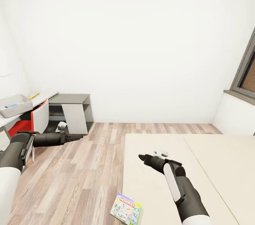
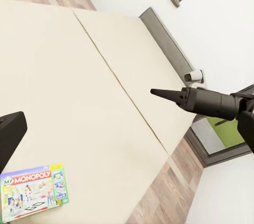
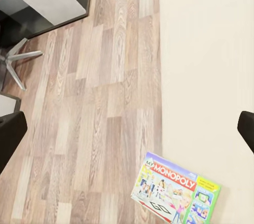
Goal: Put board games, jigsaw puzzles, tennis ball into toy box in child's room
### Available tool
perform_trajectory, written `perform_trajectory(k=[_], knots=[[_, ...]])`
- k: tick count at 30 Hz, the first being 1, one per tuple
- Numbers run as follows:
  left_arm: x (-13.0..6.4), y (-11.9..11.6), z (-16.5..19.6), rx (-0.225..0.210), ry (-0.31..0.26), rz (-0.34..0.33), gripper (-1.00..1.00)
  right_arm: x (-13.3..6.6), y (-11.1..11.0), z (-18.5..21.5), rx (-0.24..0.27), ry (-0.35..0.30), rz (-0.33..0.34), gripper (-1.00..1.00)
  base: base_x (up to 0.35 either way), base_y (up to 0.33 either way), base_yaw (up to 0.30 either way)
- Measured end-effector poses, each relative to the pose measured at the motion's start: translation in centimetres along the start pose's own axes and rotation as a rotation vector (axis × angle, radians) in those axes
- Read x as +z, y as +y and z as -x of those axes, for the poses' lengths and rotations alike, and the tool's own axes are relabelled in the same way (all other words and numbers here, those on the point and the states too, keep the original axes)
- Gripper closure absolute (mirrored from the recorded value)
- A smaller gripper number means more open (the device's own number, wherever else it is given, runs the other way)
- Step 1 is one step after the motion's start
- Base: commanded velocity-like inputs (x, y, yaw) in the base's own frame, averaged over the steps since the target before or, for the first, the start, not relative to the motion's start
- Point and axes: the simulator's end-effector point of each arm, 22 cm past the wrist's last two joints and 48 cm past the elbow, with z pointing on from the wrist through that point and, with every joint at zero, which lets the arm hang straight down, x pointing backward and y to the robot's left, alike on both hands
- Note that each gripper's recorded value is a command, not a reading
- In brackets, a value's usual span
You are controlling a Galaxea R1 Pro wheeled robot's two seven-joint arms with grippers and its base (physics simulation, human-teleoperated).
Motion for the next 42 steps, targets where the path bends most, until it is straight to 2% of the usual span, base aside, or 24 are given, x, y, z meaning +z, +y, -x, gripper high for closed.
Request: perform_trajectory(k=[26,42], knots=[[-0.34,0.04,0.09,0.003,-0.001,0.006,-1.00,-0.04,0.17,0.03,-0.004,-0.001,0.002,-1.00,0.000,0.004,-0.053],[-0.34,0.04,0.09,0.003,-0.001,0.006,-1.00,-0.03,0.20,0.05,-0.005,-0.002,0.003,-1.00,0.000,0.173,-0.001]])
